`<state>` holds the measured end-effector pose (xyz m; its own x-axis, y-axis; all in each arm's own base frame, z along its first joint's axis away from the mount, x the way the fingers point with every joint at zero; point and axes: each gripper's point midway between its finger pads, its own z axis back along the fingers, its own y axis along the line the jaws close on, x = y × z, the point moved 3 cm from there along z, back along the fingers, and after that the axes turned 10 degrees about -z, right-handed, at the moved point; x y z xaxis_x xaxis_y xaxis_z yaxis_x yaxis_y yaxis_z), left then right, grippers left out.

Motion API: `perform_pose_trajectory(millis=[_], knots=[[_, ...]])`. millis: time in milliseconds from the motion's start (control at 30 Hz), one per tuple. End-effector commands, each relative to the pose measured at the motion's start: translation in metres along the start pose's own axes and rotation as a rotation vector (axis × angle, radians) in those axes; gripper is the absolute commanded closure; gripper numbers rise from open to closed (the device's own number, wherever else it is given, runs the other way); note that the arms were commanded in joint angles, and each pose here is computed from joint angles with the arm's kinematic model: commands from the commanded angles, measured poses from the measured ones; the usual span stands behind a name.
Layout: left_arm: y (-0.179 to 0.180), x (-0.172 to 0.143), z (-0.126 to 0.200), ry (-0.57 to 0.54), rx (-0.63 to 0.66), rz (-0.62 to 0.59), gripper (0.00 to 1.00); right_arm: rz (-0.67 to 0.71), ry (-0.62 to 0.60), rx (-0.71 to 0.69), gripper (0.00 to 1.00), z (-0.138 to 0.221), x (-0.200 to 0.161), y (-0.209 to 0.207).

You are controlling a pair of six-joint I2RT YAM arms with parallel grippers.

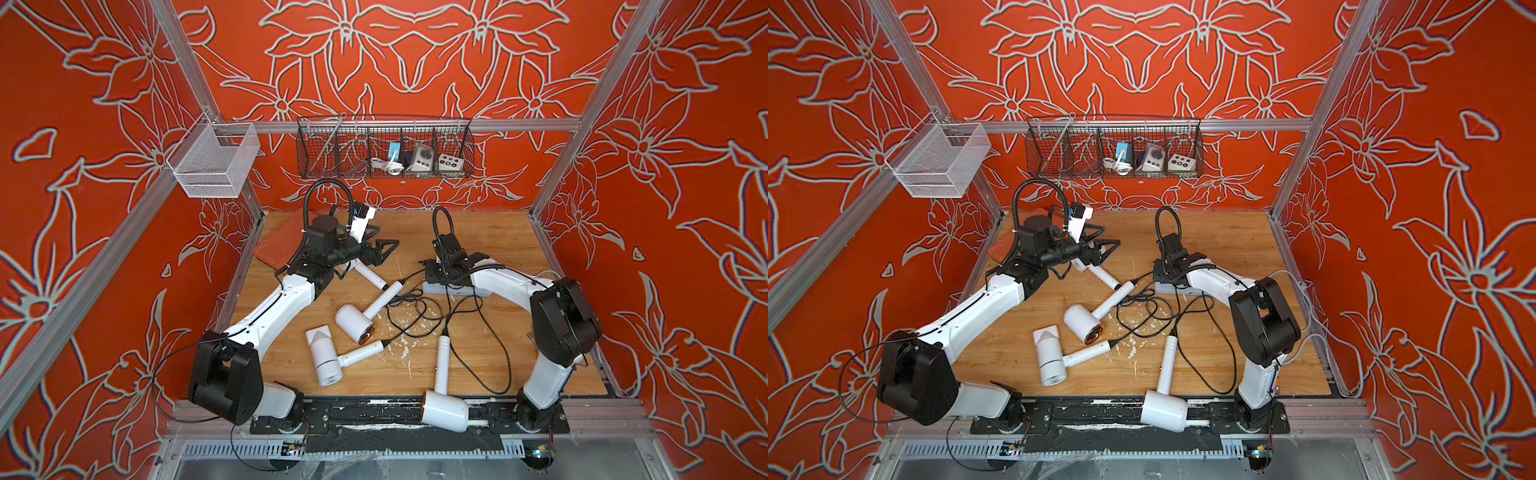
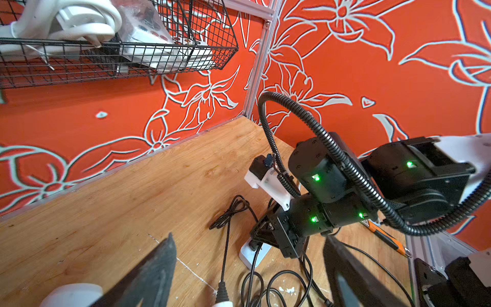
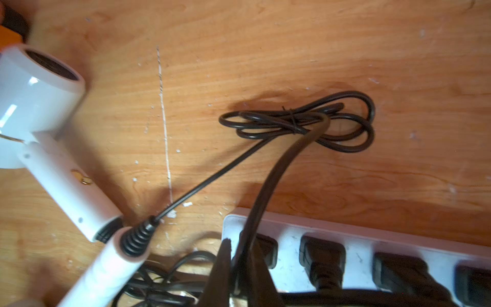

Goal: Charge the blow dryers
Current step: Adjust the plug at the socket.

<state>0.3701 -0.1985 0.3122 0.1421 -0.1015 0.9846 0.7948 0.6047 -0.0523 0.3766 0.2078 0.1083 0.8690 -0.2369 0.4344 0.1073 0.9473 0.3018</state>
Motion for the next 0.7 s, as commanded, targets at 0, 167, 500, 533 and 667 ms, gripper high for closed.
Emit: perform_pose_trajectory(millis=[0, 167, 500, 533, 667], knots=[[-0.001, 0.010, 0.006, -0.035, -0.002, -0.028, 0.14, 0.072, 0.157, -0.362, 1.00, 0.003, -0.034, -0.076], [-0.003, 0.012, 0.007, -0.041, -0.006, -0.029, 0.14, 0.073, 0.169, -0.413, 1.00, 0.006, -0.031, -0.079], [-0.003, 0.014, 0.009, -0.049, -0.007, -0.031, 0.14, -0.048, 0.249, -0.389, 1.00, -0.013, -0.061, -0.080], [-0.004, 0.014, 0.009, -0.048, -0.008, -0.030, 0.14, -0.079, 0.256, -0.373, 1.00, -0.015, -0.066, -0.081], [-0.003, 0.014, 0.009, -0.048, -0.006, -0.029, 0.14, -0.157, 0.266, -0.343, 1.00, -0.019, -0.078, -0.087]])
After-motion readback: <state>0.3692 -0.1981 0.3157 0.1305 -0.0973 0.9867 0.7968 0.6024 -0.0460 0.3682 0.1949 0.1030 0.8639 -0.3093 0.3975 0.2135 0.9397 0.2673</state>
